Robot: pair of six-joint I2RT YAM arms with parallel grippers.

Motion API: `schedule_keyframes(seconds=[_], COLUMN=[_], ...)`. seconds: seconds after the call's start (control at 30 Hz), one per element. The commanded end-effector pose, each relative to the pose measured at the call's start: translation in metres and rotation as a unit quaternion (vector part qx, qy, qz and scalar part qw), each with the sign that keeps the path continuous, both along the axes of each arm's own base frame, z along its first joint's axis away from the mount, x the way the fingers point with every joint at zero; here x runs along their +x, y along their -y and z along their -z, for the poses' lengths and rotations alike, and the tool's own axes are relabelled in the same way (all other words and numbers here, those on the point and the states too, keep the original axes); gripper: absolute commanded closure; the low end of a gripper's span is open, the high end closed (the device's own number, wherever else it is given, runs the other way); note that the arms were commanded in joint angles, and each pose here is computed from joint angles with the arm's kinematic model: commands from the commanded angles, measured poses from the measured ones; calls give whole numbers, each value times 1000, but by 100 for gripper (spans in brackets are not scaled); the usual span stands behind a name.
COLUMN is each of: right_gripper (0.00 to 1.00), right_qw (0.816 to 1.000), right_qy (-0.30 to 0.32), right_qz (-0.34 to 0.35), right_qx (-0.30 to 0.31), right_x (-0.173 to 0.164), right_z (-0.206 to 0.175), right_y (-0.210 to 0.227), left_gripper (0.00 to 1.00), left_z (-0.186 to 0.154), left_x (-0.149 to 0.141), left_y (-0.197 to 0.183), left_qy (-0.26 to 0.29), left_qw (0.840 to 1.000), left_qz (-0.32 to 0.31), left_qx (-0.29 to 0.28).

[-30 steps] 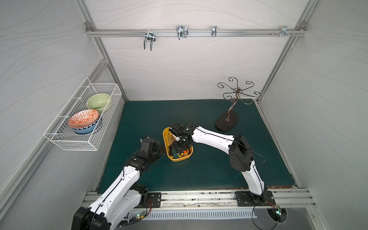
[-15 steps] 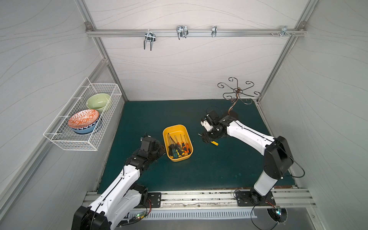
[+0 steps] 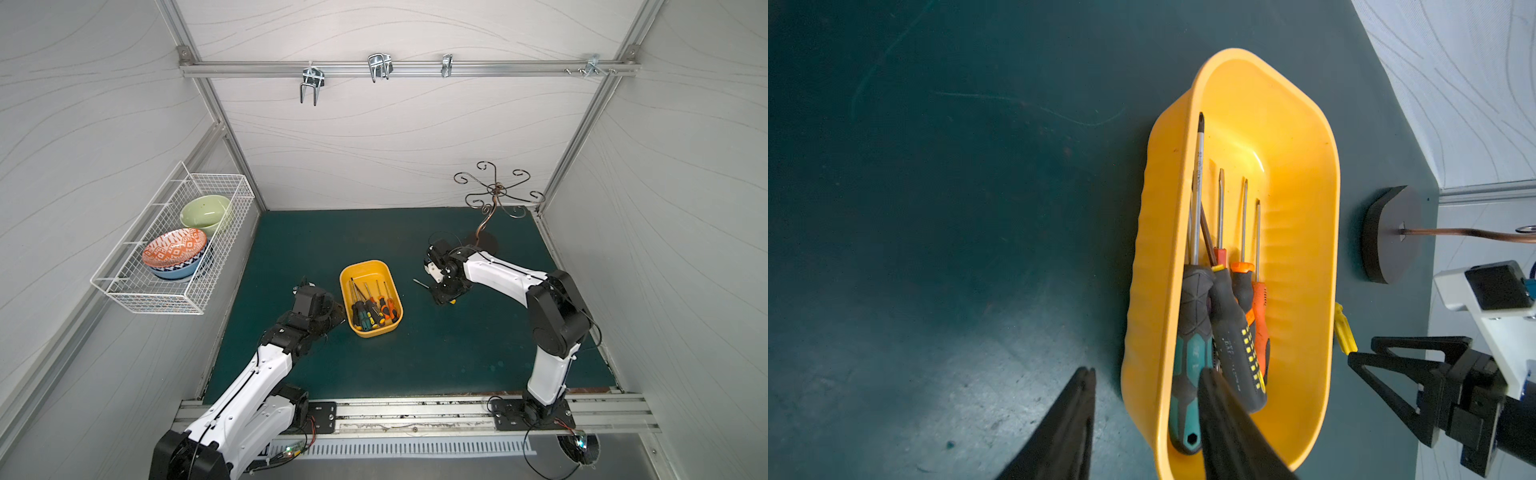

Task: Put the screwdriver on the desktop into the storage box
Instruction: Pick up the screwdriver from the center of the board.

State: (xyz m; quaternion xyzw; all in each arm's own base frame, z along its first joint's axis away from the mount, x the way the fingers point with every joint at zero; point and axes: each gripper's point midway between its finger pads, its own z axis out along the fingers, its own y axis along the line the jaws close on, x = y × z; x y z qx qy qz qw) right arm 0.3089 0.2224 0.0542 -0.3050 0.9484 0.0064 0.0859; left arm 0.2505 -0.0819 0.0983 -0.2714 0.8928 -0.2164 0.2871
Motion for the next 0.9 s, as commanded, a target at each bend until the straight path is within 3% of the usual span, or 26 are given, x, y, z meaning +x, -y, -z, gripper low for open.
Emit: schedule_keyframes(seconds=[0.0,0.67,0.87], right_gripper=[44,62,75], right_qw=[1000,999,998], right_qy=[8,-30,-33], right_qz=[-9,-12,-25], right_qx=[-11,-44,-52], right_x=[13,16,14], right_z=[2,35,38], right_y=[0,10,7], left_gripper=[56,59,58], left_z=[-18,-20,-17], left_x=[9,6,7], left_y=[1,2,4], left_qy=[32,36,32], left_qw=[999,999,999], left_qz=[-1,7,11], left_qx=[-7,-7,-9])
